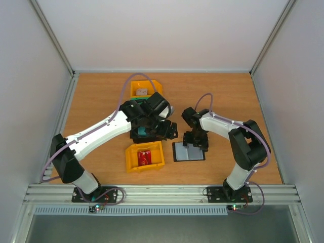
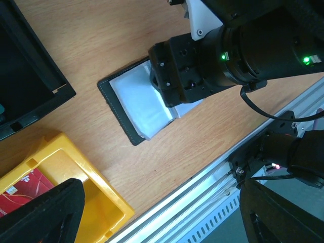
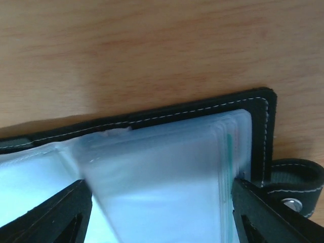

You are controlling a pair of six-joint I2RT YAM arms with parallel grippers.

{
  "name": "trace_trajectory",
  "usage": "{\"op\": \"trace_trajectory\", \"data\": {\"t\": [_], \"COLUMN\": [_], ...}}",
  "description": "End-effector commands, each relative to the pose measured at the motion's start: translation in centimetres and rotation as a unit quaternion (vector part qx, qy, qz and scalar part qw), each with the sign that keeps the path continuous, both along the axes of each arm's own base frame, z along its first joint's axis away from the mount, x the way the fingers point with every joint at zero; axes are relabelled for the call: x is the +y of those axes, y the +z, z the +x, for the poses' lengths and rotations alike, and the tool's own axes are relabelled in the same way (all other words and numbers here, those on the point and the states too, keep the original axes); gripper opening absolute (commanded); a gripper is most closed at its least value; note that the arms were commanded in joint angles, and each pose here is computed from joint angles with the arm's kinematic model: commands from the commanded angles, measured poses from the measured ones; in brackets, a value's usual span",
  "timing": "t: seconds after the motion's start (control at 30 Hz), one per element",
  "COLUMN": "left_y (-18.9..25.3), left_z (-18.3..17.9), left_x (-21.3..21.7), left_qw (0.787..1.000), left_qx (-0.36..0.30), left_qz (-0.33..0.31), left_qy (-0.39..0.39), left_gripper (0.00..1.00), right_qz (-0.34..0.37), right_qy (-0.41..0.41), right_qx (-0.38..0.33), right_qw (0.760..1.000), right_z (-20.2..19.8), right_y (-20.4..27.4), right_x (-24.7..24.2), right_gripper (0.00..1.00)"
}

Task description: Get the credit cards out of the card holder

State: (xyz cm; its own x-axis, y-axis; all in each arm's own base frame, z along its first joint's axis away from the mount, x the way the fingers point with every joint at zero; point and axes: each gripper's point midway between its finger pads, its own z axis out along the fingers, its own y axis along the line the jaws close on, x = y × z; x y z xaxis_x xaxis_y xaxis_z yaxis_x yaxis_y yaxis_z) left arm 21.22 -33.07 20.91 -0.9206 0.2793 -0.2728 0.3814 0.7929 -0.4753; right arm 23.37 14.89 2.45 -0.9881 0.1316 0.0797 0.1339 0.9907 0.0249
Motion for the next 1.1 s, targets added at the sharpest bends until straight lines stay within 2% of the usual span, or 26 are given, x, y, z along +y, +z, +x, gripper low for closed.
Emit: {"op": "trace_trajectory", "data": {"t": [0.0, 0.1, 0.2, 0.3, 0.5, 0.63, 0.8, 0.97, 1.07], "left_y": [0.6, 0.8, 0.1, -0.5, -2.0, -3.5, -4.3, -7.8, -8.8], "left_z": [0.0, 0.3, 0.0, -0.2, 0.4, 0.5, 0.5, -1.0, -1.4], "left_x": [0.7, 0.8, 0.8, -0.2, -3.6, -5.5, -6.6, -7.8, -9.2], "left_qw": [1.000, 1.000, 1.000, 1.000, 0.999, 0.997, 0.997, 0.988, 0.982], "left_qx": [-0.011, -0.025, -0.014, 0.003, 0.027, 0.059, 0.059, 0.140, 0.166], "left_qz": [-0.002, -0.001, 0.000, -0.013, -0.045, -0.056, -0.053, -0.063, -0.079], "left_qy": [0.011, 0.009, 0.009, 0.012, 0.012, 0.019, 0.015, 0.034, 0.036], "left_gripper": [0.84, 0.84, 0.83, 0.81, 0.80, 0.84, 0.99, 0.99, 0.99], "right_qz": [-0.048, -0.075, -0.091, -0.089, -0.053, -0.008, 0.027, 0.039, 0.039], "right_qy": [-0.031, -0.033, -0.024, -0.004, 0.005, -0.012, -0.017, -0.017, -0.021], "right_qx": [0.011, 0.009, -0.011, -0.015, -0.023, -0.025, -0.039, -0.043, -0.044], "right_qw": [0.998, 0.997, 0.996, 0.996, 0.998, 1.000, 0.999, 0.998, 0.998], "right_z": [-1.3, -1.7, -1.4, -1.2, -0.8, -0.5, -0.5, -1.0, -1.5], "right_y": [-2.2, -2.5, -1.3, -0.4, 0.6, 1.1, 2.7, 3.9, 4.2], "right_x": [-1.9, -3.0, -3.9, -4.2, -4.2, -3.8, -3.5, -3.6, -4.1], "right_gripper": [0.72, 0.60, 0.44, 0.34, 0.19, 0.08, 0.06, 0.06, 0.06]}}
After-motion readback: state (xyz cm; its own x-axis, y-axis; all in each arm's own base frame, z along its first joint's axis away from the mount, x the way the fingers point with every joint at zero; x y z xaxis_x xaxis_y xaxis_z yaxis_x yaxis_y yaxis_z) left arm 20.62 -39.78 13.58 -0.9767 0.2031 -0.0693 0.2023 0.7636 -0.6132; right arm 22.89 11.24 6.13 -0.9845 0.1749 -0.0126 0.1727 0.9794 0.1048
